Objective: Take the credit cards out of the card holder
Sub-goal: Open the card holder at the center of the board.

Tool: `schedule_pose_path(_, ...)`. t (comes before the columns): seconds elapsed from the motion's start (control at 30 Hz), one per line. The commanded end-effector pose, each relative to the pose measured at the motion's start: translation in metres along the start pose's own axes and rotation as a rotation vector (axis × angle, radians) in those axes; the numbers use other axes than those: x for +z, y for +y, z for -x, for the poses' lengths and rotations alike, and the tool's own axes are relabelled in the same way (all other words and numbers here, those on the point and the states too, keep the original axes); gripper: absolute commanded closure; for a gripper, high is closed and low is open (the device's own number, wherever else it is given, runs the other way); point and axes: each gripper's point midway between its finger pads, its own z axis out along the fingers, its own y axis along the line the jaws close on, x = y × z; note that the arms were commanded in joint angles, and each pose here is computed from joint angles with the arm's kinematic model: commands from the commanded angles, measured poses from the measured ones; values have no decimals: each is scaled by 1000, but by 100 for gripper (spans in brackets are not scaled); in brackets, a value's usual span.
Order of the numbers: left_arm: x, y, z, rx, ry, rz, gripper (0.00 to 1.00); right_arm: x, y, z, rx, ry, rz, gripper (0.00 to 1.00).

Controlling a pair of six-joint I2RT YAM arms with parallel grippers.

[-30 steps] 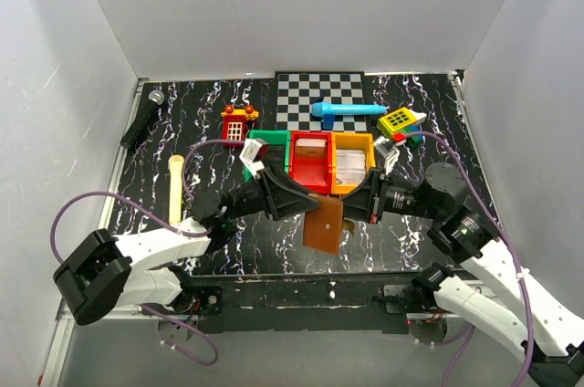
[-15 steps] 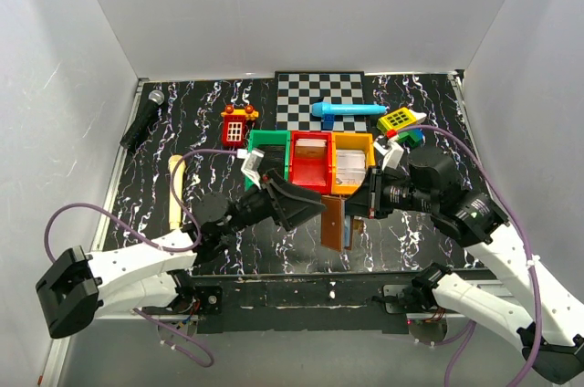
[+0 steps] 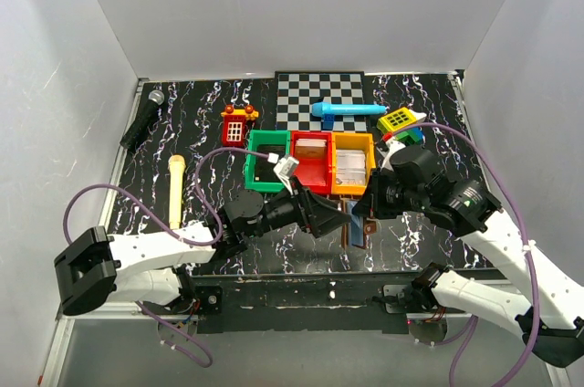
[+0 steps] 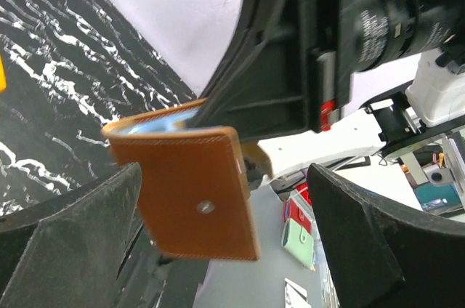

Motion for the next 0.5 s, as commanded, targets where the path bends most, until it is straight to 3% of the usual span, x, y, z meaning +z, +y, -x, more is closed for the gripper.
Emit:
schedule_pose_path(0.0,15,-15,11,88,-19,34,2,-4,1,14,-36,-61,-42,99)
schedule_pose_path(0.47,17,21,-22,108,100,258,5,-5,12,14,-14,-72,9,99)
